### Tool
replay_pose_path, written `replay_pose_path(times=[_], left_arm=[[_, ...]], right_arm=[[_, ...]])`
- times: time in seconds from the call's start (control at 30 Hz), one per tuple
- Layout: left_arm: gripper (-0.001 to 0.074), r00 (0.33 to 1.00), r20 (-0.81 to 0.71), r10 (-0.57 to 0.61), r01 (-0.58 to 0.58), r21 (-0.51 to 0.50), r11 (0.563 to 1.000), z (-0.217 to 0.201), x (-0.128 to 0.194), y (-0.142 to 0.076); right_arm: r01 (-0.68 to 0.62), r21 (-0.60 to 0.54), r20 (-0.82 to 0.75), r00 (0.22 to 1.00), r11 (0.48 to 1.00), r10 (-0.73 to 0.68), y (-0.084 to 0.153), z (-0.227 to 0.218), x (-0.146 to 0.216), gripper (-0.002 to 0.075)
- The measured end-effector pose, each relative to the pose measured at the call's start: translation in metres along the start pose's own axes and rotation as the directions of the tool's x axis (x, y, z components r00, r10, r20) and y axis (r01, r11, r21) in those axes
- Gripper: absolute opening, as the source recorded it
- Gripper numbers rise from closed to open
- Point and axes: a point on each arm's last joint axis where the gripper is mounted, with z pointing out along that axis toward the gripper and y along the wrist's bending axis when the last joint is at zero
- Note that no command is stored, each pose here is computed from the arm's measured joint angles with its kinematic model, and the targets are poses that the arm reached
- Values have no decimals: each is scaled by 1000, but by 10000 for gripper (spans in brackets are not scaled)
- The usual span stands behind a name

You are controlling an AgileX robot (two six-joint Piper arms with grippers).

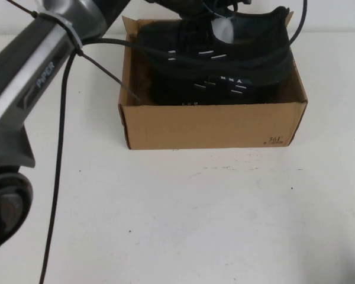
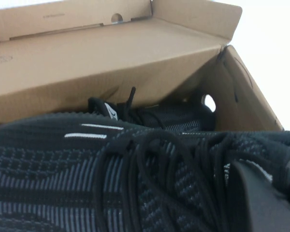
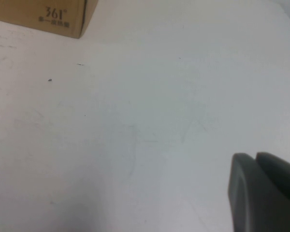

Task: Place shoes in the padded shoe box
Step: Place the shoe in the shoe box

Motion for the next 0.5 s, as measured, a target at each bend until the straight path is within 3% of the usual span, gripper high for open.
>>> replay_pose_path(times=[0.5], left_arm=[[1, 998, -70, -3, 1, -29, 1000, 37, 18, 5]], right_arm=[[0, 0, 0, 1000, 1000, 0, 0, 0, 0, -9]])
